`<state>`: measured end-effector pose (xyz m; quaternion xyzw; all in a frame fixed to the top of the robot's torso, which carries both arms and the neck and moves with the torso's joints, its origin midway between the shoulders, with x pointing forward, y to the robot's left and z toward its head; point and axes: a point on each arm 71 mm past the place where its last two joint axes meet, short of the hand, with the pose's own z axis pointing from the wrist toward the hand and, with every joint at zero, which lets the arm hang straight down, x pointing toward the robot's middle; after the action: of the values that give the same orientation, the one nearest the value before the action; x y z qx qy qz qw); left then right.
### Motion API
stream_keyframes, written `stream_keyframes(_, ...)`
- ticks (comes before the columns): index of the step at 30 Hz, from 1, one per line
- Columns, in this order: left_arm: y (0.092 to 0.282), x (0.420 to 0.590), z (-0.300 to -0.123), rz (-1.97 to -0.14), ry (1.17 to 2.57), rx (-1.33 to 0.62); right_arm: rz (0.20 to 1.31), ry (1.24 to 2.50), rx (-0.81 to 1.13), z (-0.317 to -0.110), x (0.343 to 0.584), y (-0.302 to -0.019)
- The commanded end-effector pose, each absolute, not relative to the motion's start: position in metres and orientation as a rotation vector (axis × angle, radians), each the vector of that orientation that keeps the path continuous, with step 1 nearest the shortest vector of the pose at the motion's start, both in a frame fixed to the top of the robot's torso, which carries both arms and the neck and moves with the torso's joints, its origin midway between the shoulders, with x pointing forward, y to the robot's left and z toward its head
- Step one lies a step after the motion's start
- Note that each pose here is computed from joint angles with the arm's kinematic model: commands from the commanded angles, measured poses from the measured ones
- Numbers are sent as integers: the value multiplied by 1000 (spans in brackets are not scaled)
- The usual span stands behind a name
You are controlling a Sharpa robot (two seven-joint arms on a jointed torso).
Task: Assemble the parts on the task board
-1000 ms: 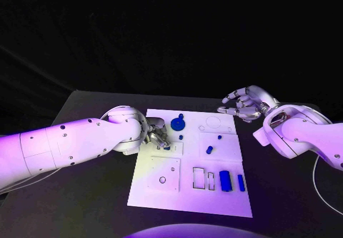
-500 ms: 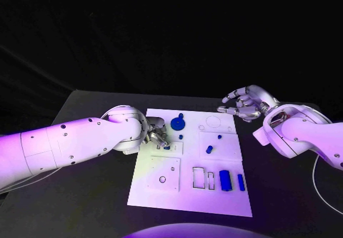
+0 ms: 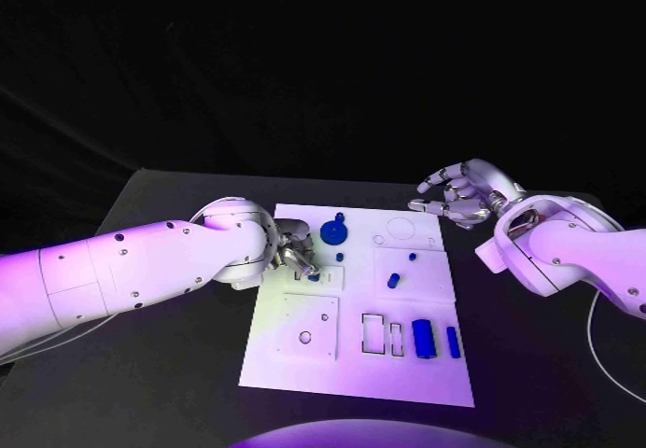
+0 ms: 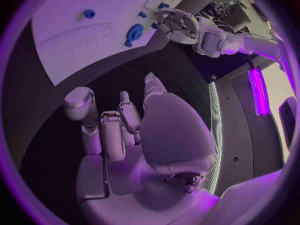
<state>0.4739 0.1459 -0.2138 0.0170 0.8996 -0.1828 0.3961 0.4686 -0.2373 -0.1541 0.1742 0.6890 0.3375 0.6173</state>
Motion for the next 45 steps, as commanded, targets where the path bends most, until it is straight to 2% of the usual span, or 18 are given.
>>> stream_keyframes(1,142,471,-217,-478,2311,55,782,1581,391,-154,468,-236)
stream_keyframes(45,141,472,-218,-480,2312,48,784,1575,391,-154,468,-237)
